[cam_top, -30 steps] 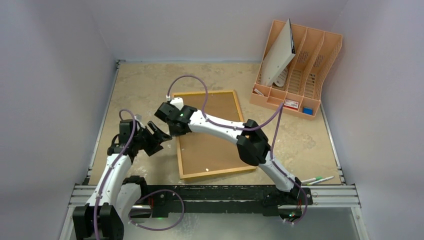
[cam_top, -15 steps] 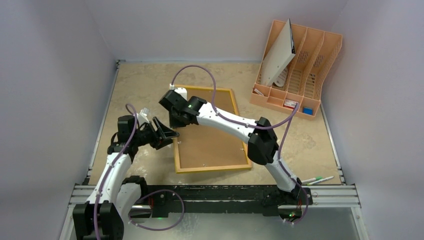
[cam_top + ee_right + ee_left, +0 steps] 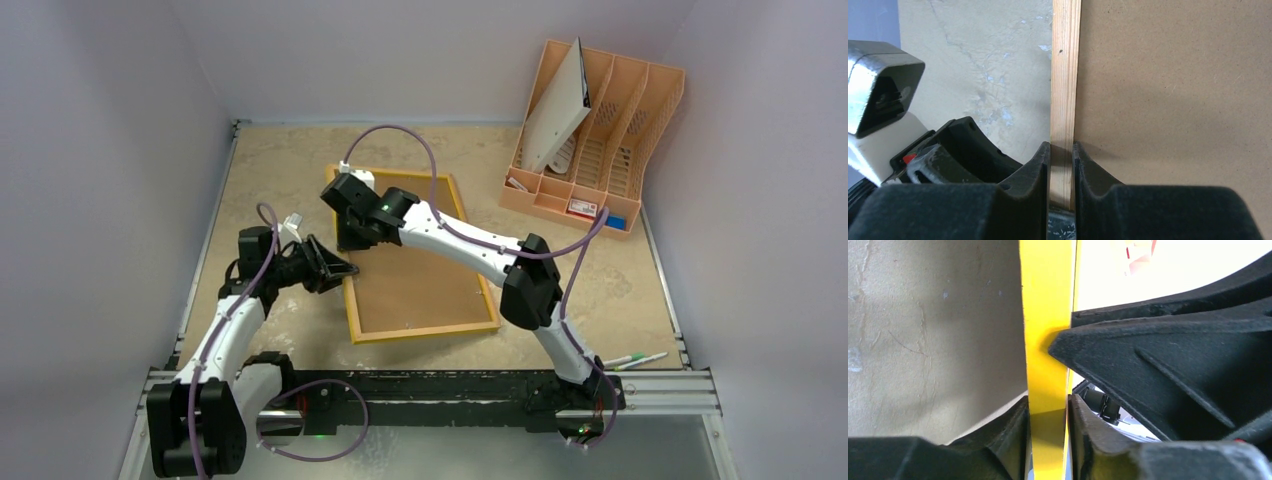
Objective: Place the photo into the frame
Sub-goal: Turn over the photo frame at the center of the board.
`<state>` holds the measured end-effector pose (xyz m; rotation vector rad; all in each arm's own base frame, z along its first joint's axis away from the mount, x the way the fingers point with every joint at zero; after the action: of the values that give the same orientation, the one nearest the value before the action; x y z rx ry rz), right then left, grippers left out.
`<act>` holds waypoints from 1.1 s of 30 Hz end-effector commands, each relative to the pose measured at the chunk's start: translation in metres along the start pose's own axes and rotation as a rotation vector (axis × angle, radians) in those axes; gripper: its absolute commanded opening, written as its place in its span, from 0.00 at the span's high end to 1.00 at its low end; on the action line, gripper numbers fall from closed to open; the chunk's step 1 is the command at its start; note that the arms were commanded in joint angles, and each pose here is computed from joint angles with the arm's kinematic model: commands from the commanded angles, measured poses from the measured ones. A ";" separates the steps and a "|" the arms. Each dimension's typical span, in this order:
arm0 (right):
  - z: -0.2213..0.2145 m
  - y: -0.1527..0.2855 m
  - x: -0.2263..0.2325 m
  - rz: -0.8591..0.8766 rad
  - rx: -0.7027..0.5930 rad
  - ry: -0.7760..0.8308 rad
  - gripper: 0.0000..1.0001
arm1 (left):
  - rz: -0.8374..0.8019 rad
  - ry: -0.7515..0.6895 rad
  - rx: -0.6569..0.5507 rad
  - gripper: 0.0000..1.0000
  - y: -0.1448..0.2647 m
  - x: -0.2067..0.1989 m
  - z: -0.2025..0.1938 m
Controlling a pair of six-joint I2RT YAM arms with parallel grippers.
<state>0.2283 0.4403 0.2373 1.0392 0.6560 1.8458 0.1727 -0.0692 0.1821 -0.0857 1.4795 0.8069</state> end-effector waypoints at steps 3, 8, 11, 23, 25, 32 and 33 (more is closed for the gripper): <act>0.031 0.049 0.025 0.171 -0.109 -0.087 1.00 | -0.063 -0.094 -0.026 0.84 0.002 -0.021 0.014; 0.047 0.063 0.012 0.146 -0.149 -0.137 0.75 | -0.015 -0.132 -0.051 1.00 0.003 -0.031 0.027; 0.062 0.080 0.002 0.144 -0.195 -0.167 0.51 | 0.019 -0.179 -0.061 1.00 0.006 -0.037 0.034; 0.147 0.160 -0.109 0.056 -0.458 -0.111 0.13 | 0.081 -0.302 -0.211 1.00 0.009 -0.093 0.093; 0.148 0.164 -0.123 0.016 -0.480 -0.077 0.14 | 0.093 -0.370 -0.210 1.00 0.012 -0.102 0.101; 0.146 0.156 -0.151 -0.036 -0.446 -0.066 0.18 | 0.320 -0.507 -0.221 1.00 0.029 -0.123 0.128; 0.145 0.152 -0.153 -0.034 -0.432 -0.071 0.17 | 0.339 -0.522 -0.218 1.00 0.032 -0.126 0.129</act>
<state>0.3239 0.2418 0.3761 0.8130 0.1624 1.7749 0.2788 -0.0458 0.3002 0.1043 1.0746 1.0538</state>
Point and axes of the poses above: each gripper's point midway between its finger pads, its own y axis back along the fingers, its own x axis along the line the jaws close on, z = x × y, the point moved 10 cm from there along y, back along the fingers
